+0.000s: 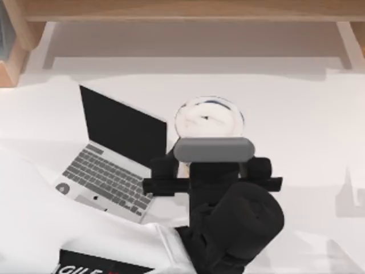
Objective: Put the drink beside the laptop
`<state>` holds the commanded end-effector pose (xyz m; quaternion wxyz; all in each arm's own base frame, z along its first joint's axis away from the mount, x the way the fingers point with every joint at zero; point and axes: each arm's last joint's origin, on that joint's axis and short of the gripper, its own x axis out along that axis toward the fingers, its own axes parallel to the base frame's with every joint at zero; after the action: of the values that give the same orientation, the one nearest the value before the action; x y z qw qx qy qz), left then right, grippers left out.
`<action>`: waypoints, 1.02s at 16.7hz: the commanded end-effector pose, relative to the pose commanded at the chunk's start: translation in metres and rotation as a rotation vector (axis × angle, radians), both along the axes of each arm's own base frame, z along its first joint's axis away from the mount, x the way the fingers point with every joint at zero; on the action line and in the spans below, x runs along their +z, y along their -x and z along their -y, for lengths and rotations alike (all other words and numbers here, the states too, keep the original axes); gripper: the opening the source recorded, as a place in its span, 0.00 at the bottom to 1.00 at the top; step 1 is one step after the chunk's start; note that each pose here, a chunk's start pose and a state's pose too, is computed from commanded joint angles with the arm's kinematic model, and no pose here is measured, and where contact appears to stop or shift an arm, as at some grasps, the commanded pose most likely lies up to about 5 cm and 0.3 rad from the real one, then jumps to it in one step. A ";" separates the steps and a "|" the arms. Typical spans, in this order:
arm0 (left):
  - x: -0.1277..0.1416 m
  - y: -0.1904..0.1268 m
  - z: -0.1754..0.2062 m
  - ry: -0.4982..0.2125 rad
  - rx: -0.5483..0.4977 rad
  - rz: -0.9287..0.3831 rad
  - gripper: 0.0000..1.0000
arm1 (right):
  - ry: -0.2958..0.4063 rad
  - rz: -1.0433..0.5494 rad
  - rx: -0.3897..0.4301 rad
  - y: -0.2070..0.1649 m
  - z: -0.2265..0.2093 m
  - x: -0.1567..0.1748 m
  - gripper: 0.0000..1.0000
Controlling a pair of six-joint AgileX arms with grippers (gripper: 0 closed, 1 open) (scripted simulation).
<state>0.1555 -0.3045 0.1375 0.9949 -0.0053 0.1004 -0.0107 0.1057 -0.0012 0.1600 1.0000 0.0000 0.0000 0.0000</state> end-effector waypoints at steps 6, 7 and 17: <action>0.000 0.000 0.004 0.032 -0.003 0.014 0.00 | 0.000 0.000 0.000 0.000 0.000 0.000 1.00; -0.001 0.000 0.005 0.040 -0.003 0.018 0.00 | 0.000 0.000 0.000 0.000 0.000 0.000 1.00; -0.027 0.001 0.002 0.012 -0.003 0.006 0.00 | 0.000 0.000 0.000 0.000 0.000 0.000 1.00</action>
<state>0.1543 -0.3066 0.1104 0.9951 -0.0111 0.0976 -0.0127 0.1057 -0.0012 0.1600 1.0000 0.0000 0.0000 0.0000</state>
